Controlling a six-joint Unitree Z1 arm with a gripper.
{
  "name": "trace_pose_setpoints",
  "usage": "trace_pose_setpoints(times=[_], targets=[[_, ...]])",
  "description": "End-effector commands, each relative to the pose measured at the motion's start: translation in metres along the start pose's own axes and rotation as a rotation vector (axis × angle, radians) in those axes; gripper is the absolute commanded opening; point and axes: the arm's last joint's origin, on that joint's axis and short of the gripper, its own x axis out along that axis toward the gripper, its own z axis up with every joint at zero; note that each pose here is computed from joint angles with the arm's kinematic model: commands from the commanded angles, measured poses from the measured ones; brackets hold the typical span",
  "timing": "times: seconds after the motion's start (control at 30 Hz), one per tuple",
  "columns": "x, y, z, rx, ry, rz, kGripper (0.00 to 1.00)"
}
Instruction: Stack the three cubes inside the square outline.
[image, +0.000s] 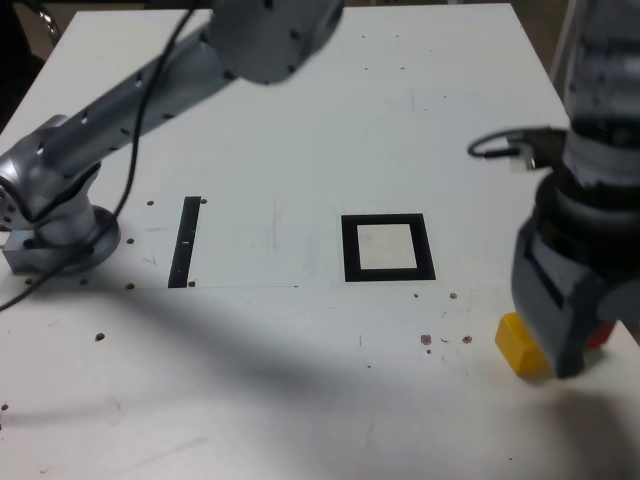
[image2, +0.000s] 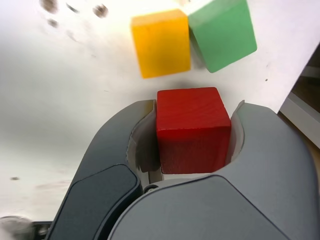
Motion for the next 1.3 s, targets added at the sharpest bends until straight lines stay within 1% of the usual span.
trace_pose_setpoints(times=[0.0, 0.1, 0.37, 0.63, 0.77, 0.87, 1.07, 1.27], targets=[[-0.019, 0.007, -0.009, 0.021, -0.005, 0.007, 0.31], [-0.032, 0.016, -0.019, 0.044, 0.007, 0.024, 0.31], [-0.055, 0.045, -0.046, 0.116, 0.067, 0.061, 0.31], [-0.066, 0.083, -0.071, 0.196, 0.125, 0.079, 0.31], [-0.062, 0.101, -0.079, 0.233, 0.156, 0.095, 0.31], [-0.054, 0.114, -0.082, 0.260, 0.177, 0.098, 0.31], [-0.033, 0.134, -0.084, 0.290, 0.206, 0.084, 0.31], [-0.019, 0.148, -0.080, 0.278, 0.218, 0.060, 0.31]])
